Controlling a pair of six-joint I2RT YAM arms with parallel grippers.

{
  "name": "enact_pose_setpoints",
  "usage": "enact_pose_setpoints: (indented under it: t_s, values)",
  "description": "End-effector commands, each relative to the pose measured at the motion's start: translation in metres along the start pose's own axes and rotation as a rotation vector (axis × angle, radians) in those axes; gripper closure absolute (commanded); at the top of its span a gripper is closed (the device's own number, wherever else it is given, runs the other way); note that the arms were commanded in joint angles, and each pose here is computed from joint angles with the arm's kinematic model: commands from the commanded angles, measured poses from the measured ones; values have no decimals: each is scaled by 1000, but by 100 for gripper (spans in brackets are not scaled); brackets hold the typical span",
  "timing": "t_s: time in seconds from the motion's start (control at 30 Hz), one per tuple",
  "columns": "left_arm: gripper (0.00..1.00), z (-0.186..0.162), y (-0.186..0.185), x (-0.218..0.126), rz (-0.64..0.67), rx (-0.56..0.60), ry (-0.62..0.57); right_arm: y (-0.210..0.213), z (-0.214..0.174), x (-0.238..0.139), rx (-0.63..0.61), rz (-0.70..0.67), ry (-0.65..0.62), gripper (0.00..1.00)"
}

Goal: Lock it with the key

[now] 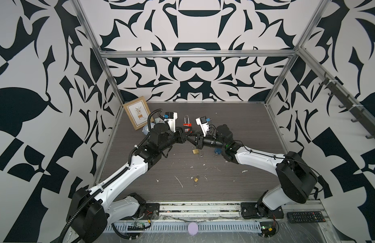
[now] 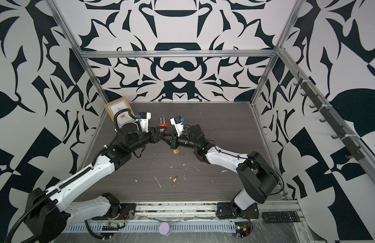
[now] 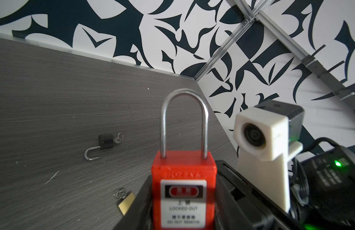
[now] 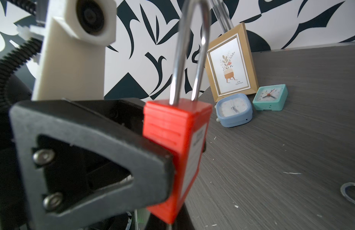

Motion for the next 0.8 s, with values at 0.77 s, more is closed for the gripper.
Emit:
enact_pose_setpoints:
  t_s: [0.77]
  values:
    - [100,24,60,-3,701,-150,-97,2,6,4,-25,-87,97,100]
Point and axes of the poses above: each gripper's point midway between its finger pads, its own x axis out along the fingers, its own y axis along the line the jaws close on, z = x × y, the point moved 5 cm from there along -x, back along the fingers, and after that the axes turned 13 degrees about -x, right-handed, at the moved point
